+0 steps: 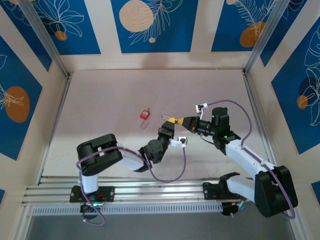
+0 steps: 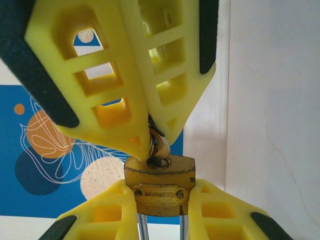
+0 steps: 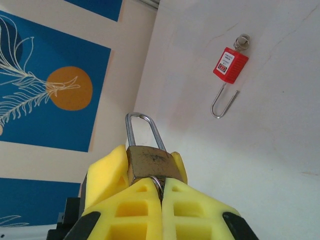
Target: Unlock with the key
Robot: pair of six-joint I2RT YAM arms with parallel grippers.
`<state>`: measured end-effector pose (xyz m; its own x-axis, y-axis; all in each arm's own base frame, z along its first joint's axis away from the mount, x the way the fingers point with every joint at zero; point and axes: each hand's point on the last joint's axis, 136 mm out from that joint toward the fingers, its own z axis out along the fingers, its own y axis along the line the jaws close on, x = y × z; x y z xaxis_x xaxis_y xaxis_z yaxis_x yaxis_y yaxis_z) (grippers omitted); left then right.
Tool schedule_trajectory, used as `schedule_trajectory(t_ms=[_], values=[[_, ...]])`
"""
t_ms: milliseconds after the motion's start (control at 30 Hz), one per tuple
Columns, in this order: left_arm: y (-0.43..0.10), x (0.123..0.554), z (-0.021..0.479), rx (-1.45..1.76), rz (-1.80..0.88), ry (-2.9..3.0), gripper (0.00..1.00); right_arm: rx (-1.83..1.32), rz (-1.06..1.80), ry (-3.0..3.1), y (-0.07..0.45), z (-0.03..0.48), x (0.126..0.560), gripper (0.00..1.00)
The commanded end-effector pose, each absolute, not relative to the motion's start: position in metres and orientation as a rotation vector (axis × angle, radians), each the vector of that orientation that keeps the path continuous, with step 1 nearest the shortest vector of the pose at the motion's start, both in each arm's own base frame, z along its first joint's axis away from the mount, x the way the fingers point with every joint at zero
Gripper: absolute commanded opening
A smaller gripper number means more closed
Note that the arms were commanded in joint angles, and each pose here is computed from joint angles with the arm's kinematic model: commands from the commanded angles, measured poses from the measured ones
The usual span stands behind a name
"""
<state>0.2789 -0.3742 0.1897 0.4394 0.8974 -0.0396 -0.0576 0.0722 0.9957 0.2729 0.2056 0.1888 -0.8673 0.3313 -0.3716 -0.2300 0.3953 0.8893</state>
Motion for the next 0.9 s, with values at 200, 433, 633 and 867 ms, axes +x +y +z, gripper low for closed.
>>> schedule_trajectory(t_ms=[200,433,633,867], values=[[-0.396,0.262,0.238,1.196,0.76,0.733,0.13,0.062,1.54,2.198,0.21,0.198,0.26,0.19],[-0.389,0.263,0.222,1.219,0.762,0.77,0.13,0.039,1.388,2.193,0.19,0.201,0.26,0.35],[-0.389,0.264,0.213,1.229,0.761,0.785,0.13,-0.053,1.322,2.171,0.187,0.199,0.258,0.41],[-0.388,0.264,0.209,1.242,0.747,0.808,0.13,-0.276,1.161,2.094,0.191,0.199,0.249,0.42]])
